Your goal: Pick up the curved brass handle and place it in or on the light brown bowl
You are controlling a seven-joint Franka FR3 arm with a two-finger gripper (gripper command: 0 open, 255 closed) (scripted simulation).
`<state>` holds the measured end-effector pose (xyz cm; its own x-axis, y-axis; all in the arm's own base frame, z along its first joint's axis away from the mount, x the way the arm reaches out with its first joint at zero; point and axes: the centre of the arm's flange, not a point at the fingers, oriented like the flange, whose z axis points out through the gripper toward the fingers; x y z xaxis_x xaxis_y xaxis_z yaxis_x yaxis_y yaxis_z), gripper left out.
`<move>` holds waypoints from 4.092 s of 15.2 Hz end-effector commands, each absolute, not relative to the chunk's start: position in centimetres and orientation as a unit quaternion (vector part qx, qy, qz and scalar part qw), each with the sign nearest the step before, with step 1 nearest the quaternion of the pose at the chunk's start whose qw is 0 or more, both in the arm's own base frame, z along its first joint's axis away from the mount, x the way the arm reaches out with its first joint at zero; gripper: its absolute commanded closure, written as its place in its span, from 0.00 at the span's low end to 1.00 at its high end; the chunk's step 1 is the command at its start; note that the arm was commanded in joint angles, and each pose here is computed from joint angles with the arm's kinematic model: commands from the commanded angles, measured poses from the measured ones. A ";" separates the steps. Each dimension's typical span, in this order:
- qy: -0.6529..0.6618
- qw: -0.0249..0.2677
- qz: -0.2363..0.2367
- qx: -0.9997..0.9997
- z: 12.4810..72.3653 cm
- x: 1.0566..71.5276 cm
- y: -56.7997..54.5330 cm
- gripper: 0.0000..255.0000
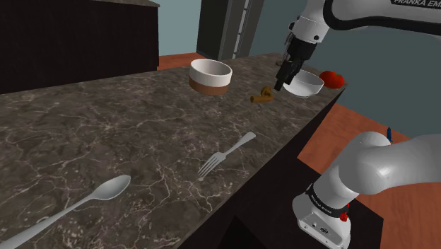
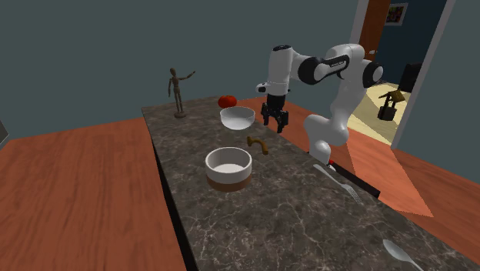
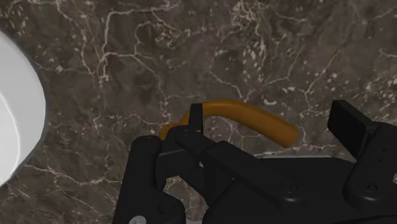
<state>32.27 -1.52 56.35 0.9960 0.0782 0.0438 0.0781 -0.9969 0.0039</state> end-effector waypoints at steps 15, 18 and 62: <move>-0.021 0.021 0.100 0.995 49.8 36.8 -7.2 0.00; -0.021 0.021 0.100 0.995 48.9 36.9 -7.3 0.00; -0.021 0.021 0.100 0.995 63.7 36.9 -7.3 1.00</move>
